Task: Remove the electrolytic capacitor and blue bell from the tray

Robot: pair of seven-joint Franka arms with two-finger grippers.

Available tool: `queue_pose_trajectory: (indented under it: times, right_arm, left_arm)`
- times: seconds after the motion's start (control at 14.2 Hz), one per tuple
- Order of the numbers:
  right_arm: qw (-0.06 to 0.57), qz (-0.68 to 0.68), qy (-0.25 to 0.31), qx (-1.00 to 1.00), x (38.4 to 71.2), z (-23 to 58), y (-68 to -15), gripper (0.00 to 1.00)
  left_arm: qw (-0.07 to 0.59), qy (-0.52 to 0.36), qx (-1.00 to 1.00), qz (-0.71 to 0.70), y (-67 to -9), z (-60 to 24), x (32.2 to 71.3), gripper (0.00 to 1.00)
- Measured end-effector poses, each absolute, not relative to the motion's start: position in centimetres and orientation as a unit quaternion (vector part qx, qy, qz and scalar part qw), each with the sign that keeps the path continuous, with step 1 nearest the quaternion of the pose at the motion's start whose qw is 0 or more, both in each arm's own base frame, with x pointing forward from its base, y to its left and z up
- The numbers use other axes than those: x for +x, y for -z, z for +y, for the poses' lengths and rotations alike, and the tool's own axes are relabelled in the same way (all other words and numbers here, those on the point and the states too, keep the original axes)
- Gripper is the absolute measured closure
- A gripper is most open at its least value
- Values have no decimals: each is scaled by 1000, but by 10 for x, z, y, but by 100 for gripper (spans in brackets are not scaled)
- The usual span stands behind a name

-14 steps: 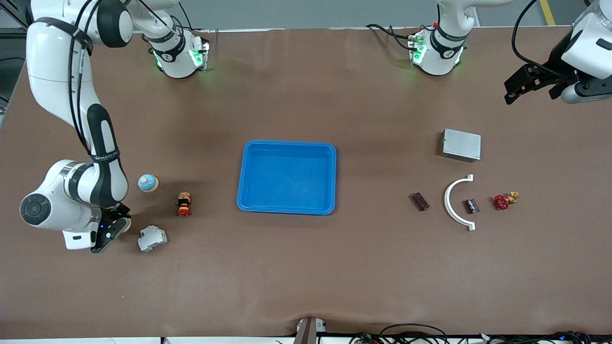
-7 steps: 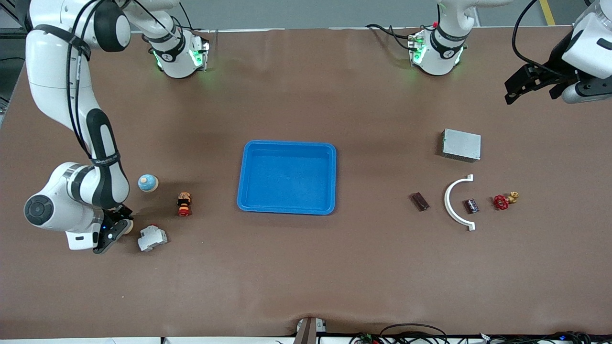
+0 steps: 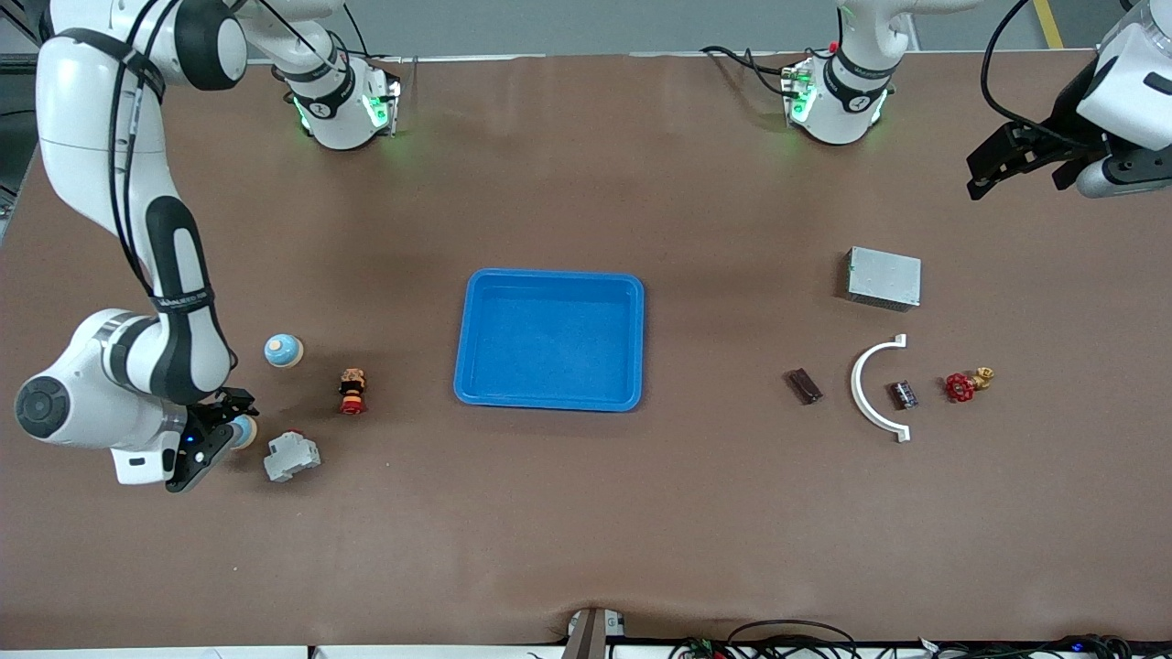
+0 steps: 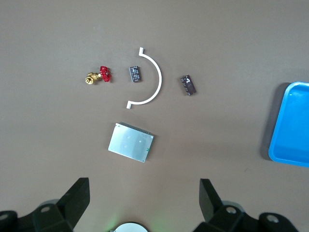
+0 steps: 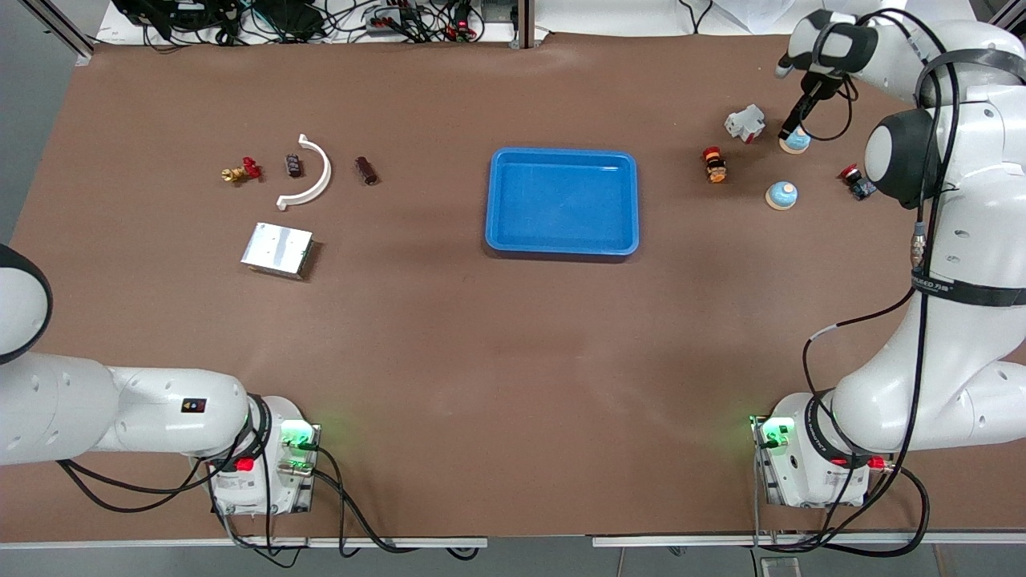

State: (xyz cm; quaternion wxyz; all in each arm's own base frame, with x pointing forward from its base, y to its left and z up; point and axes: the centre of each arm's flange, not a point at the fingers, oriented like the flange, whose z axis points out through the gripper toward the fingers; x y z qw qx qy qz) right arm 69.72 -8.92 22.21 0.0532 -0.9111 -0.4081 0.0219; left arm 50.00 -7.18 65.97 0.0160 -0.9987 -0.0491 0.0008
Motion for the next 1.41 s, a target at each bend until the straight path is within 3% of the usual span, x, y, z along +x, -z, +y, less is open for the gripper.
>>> queue_pose_trajectory:
  times: [0.56,0.92,1.41]
  right_arm:
    - [81,-203,-43,-975,672,10,-268,0]
    - [71,-34,-11,-997,617,14,-312,0]
    - [65,10,35,-997,555,12,-448,0]
  left_arm:
    - [17,-7,-999,-49,-663,-71,495,0]
    - [17,-2,-999,-47,-668,-74,492,0]
    - [17,1,-999,-42,-672,-79,491,0]
